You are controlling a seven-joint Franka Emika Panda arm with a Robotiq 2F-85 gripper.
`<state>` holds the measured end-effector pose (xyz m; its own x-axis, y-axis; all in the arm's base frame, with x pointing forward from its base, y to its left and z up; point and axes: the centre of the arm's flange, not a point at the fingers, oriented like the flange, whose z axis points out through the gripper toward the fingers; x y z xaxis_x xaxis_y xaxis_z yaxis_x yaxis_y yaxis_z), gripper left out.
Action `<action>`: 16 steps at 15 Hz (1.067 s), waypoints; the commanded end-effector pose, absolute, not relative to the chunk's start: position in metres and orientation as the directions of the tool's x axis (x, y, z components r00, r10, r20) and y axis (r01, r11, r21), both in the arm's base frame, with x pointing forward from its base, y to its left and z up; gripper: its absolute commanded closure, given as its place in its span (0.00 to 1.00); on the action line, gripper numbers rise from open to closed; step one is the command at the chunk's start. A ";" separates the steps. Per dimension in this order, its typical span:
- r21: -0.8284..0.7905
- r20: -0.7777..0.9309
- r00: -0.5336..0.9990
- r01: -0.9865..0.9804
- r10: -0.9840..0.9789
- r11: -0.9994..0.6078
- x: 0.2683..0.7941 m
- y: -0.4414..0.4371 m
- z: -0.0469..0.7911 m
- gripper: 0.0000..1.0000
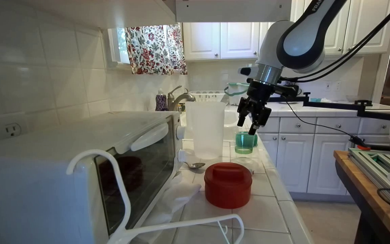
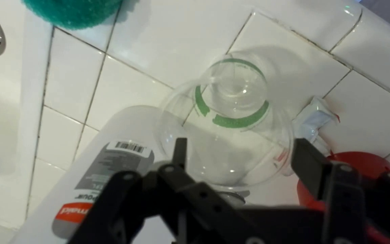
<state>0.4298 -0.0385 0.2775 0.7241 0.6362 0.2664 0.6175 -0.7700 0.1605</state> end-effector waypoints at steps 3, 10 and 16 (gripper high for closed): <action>0.164 0.265 0.723 0.618 0.638 -0.769 0.432 -0.038 0.281 0.00; 0.150 0.273 0.716 0.629 0.643 -0.763 0.423 -0.019 0.306 0.00; 0.056 0.267 0.682 0.694 0.681 -0.717 0.435 0.029 0.342 0.00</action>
<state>0.4304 0.0109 0.3197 0.6835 0.6771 0.2727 0.6809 -0.7260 0.0963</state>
